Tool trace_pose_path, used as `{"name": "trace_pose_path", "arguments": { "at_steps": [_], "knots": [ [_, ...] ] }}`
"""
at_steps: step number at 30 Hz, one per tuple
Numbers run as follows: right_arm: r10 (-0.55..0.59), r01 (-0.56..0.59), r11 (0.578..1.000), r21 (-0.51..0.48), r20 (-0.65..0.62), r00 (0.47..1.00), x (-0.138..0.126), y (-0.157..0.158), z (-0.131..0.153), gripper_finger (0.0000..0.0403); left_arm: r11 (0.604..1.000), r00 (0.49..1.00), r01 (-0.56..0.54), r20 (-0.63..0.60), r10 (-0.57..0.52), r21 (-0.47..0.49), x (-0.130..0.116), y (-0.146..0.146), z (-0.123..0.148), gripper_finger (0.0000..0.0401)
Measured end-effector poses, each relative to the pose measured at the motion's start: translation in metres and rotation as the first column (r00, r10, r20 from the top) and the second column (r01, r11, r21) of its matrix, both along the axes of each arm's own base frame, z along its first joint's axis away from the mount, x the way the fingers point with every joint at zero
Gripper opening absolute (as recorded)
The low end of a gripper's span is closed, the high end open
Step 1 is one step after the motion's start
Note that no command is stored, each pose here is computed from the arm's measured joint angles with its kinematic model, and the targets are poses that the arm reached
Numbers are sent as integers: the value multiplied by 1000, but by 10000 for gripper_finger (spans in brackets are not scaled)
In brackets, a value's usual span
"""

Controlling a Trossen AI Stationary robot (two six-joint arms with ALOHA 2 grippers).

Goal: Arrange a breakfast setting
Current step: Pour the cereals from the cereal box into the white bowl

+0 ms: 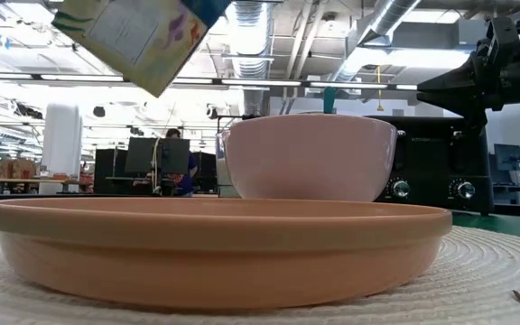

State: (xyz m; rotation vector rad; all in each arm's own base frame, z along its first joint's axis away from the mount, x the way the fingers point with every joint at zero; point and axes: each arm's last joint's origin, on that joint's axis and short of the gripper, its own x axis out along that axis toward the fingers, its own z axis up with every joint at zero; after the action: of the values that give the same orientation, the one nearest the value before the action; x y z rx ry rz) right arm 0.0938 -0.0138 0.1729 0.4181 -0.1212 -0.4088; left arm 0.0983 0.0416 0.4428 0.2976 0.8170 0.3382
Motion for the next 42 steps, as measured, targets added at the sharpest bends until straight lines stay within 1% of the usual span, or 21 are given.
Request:
{"name": "trace_pose_path", "arguments": {
  "at_steps": [3,8,12,17,22,27,29,33,35,42],
  "knots": [
    [0,0,1000,0,0,1000,0,0,0,107,1000,996,6,-91,-6,-1,6,3,-5,230],
    [0,0,1000,0,0,1000,0,0,0,107,999,984,30,-175,-36,-33,25,4,-13,230],
    [0,0,1000,0,0,1000,0,0,0,107,995,956,72,-280,-86,-62,38,-1,-22,231],
    [0,0,1000,0,0,1000,0,0,0,107,994,909,102,-403,-105,-30,53,-7,-32,231],
    [0,0,1000,0,0,1000,0,0,0,107,990,870,140,-476,-127,-8,66,-13,-39,231],
    [0,0,1000,0,0,1000,0,0,0,107,986,850,170,-506,-144,4,77,-18,-44,231],
    [0,0,1000,0,0,1000,0,0,0,107,983,838,181,-526,-144,19,83,-21,-46,231],
    [0,0,1000,0,-1,1000,0,0,0,107,977,818,191,-565,-105,96,93,-27,-51,231],
    [0,0,1000,0,0,1000,0,0,0,107,971,808,200,-582,-87,132,98,-30,-54,231],
    [0,0,1000,0,0,1000,0,0,0,107,945,770,251,-636,-62,212,116,-43,-64,231]
  ]
}}
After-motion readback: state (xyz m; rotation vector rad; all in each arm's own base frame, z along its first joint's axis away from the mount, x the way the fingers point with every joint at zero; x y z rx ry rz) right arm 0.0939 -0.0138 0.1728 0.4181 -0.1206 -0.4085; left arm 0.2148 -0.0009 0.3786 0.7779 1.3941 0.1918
